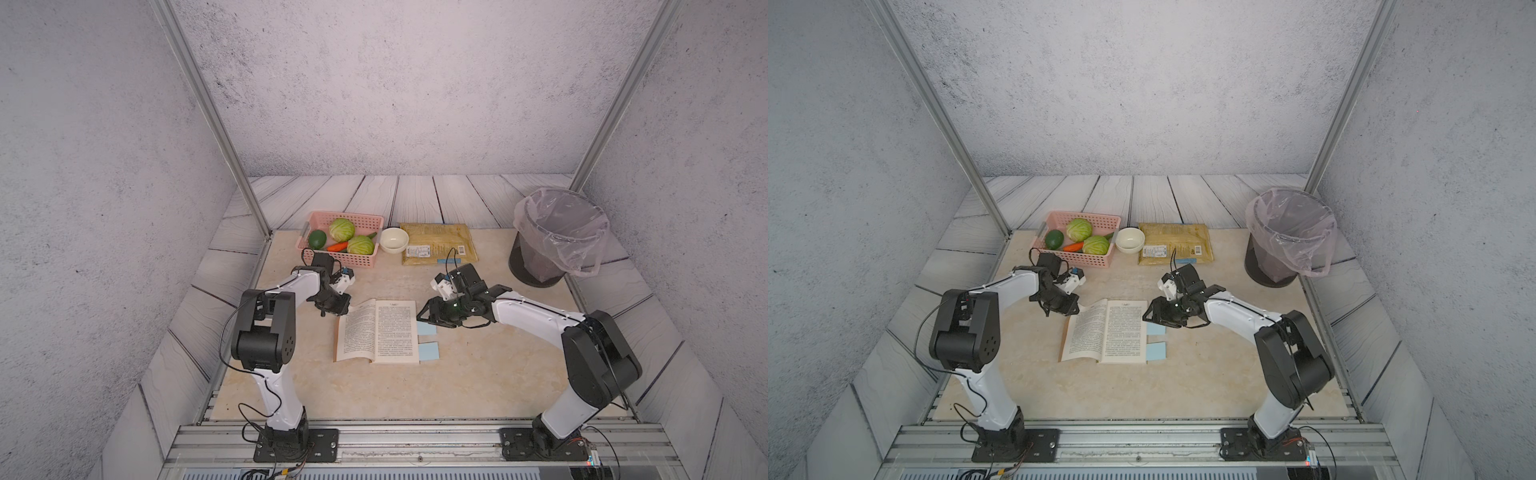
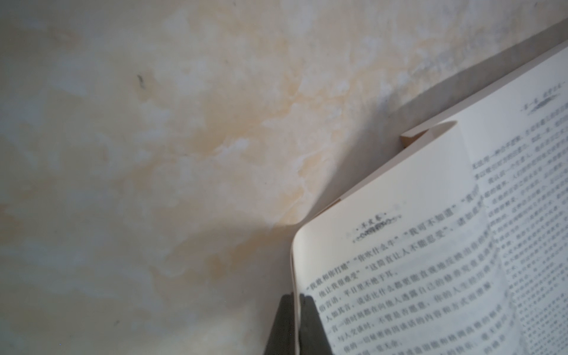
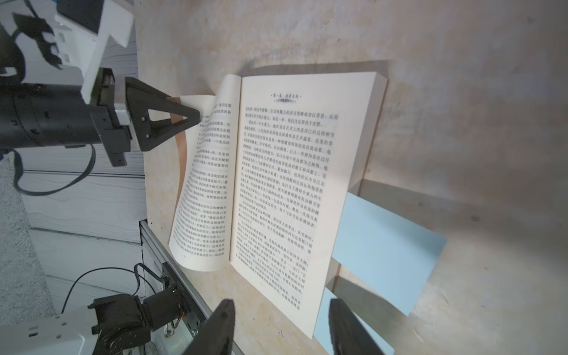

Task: Peel off the used sticky note
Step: Turn the page of the book at the center of the board.

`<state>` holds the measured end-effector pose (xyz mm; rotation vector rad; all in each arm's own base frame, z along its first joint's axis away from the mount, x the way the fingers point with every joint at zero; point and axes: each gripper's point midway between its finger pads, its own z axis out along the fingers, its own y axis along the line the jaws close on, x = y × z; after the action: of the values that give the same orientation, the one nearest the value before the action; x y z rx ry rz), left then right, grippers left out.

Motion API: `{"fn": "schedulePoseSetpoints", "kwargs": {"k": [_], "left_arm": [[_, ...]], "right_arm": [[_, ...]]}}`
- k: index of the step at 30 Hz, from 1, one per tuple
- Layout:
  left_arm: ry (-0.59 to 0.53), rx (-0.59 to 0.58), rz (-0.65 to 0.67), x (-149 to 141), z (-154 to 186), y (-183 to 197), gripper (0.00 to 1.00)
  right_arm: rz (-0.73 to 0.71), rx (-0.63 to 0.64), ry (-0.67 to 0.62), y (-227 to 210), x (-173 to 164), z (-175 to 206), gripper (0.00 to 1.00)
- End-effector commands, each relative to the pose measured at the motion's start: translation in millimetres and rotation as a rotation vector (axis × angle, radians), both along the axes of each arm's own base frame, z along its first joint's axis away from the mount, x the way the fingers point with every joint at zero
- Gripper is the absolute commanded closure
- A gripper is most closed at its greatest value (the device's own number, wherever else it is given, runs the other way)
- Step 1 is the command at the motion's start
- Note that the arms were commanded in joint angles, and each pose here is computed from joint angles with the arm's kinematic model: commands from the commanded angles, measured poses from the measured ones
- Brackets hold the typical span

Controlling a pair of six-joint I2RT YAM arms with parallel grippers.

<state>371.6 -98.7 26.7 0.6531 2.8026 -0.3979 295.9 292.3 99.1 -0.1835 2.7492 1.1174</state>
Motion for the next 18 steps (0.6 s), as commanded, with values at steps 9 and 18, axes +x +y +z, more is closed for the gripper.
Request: {"fn": "schedulePoseSetpoints", "kwargs": {"k": [9,18], "left_arm": [[0.063,0.013,-0.001,-12.8,-12.8,4.2,1.0],[0.062,0.012,0.001,-12.9,-11.9,4.3,1.0]], "right_arm": [[-0.043,-0.111,0.042,17.7,18.3,-39.0,0.46],[-0.029,-0.144,0.068,18.8,13.6,-54.5,0.46]]}}
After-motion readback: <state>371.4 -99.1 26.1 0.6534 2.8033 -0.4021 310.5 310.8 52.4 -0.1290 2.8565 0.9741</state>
